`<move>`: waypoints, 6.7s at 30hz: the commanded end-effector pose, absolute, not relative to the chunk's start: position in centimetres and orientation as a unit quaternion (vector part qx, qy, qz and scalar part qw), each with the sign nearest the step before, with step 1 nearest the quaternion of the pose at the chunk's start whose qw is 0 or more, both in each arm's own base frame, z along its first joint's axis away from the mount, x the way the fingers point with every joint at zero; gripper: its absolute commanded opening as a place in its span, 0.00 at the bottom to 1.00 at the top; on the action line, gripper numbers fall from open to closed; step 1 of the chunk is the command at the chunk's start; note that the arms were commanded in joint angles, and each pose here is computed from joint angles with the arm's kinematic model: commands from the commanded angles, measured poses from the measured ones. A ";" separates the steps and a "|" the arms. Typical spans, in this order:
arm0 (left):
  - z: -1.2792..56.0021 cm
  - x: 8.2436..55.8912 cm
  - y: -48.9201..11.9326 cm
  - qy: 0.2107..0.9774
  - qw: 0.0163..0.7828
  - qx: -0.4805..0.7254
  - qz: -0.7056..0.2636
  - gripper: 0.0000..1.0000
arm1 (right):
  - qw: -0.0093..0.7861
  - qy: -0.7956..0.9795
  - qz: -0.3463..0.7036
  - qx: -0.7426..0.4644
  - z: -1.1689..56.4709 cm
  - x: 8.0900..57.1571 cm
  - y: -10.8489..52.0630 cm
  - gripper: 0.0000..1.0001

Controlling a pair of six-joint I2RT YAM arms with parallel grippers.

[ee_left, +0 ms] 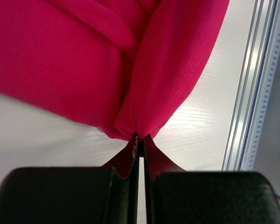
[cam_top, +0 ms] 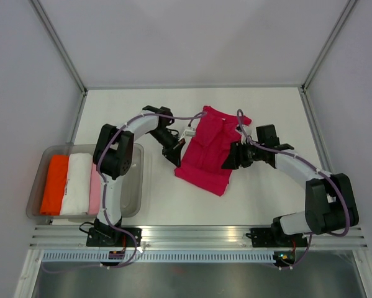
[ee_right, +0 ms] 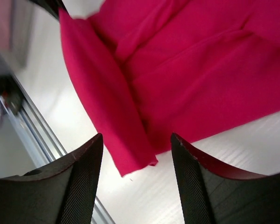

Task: Roll the t-shirts
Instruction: Roll the tshirt

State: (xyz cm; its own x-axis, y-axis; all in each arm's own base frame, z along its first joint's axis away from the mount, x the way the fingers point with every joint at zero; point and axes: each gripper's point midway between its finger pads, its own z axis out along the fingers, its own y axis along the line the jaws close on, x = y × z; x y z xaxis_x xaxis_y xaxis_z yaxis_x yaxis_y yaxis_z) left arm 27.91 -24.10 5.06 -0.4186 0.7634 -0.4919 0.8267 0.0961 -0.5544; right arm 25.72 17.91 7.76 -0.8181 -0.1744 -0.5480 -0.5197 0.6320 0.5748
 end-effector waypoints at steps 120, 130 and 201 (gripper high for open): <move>4.0 27.4 -27.1 0.467 0.326 0.819 -0.072 0.77 | 0.216 0.902 0.352 0.125 1.8 23.1 16.6 0.04; 2.4 27.1 -26.8 0.491 0.306 0.812 -0.082 0.42 | 0.277 0.913 0.297 0.033 5.7 24.4 15.1 0.41; 7.9 23.3 -23.5 0.626 0.100 0.701 -0.327 0.02 | 0.257 0.726 0.242 -0.589 6.7 16.4 20.6 0.00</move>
State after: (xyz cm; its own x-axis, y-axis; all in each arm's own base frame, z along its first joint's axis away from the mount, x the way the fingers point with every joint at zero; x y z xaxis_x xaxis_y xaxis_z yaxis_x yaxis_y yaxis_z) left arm 21.34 -22.69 6.66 0.0262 0.8297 -0.5577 0.9480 -0.1976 -0.2495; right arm 15.82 20.00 5.77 -0.1237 -0.7855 -0.6064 -0.9857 0.1678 -0.0163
